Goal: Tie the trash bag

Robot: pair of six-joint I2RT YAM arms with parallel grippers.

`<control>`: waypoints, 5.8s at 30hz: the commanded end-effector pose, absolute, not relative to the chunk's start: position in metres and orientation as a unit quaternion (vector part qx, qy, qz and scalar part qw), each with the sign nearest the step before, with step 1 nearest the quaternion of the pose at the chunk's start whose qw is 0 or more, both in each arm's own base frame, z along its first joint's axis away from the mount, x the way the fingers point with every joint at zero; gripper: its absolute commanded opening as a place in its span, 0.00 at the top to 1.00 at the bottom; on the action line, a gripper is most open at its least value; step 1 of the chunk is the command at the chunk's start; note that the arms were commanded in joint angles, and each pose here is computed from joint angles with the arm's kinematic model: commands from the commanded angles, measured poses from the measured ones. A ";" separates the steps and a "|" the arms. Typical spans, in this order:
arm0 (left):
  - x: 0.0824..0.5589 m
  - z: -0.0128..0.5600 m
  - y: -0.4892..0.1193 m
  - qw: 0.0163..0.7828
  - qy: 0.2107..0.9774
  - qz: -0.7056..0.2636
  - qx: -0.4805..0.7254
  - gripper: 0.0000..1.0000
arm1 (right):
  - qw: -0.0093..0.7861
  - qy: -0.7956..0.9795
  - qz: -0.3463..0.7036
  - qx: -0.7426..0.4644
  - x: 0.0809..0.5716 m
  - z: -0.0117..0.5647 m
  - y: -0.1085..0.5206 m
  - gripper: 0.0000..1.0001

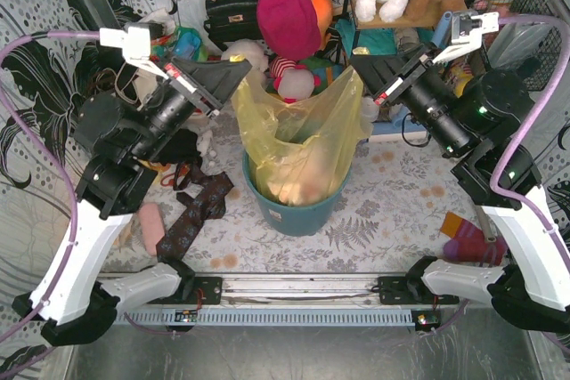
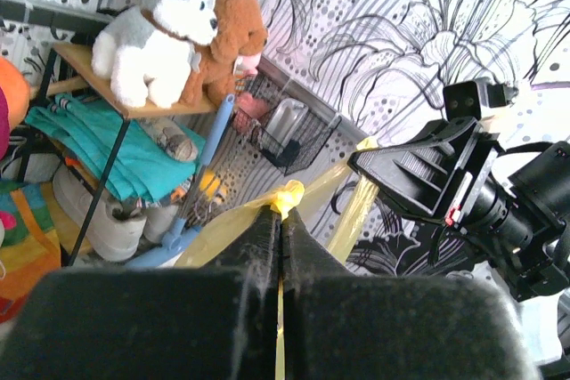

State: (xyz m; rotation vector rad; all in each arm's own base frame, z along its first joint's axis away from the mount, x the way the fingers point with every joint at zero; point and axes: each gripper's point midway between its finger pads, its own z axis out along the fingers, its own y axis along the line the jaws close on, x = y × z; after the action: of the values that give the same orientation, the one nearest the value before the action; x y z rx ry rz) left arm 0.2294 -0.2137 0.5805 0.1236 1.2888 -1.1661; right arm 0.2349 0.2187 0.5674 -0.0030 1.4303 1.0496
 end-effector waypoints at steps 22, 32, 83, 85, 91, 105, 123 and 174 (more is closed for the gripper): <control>0.198 0.582 -0.134 0.735 0.458 -0.495 -0.072 1.00 | 0.654 0.603 0.456 0.016 0.237 0.552 0.210 1.00; 0.159 0.623 -0.209 0.679 0.410 -0.588 0.155 1.00 | 0.610 0.569 0.541 -0.109 0.216 0.609 0.266 1.00; 0.205 0.576 -0.215 0.651 0.499 -0.567 0.077 1.00 | 0.603 0.602 0.523 -0.033 0.244 0.556 0.263 1.00; 0.198 0.601 -0.214 0.661 0.483 -0.567 0.095 1.00 | 0.617 0.583 0.527 -0.047 0.240 0.588 0.262 1.00; 0.184 0.620 -0.208 0.666 0.454 -0.583 0.097 1.00 | 0.617 0.577 0.532 -0.058 0.236 0.603 0.263 1.00; 0.197 0.614 -0.221 0.646 0.469 -0.594 0.095 1.00 | 0.608 0.581 0.537 -0.061 0.245 0.600 0.275 1.00; 0.201 0.604 -0.228 0.630 0.464 -0.616 0.089 1.00 | 0.597 0.588 0.544 -0.054 0.249 0.585 0.281 1.00; 0.200 0.603 -0.214 0.673 0.467 -0.566 0.096 1.00 | 0.612 0.562 0.552 -0.062 0.234 0.599 0.269 1.00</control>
State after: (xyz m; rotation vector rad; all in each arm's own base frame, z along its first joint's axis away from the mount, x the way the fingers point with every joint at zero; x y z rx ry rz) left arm 0.2110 -0.2198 0.5739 0.1740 1.1512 -1.2940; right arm 0.2484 0.2755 0.5618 -0.0838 1.4055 1.2609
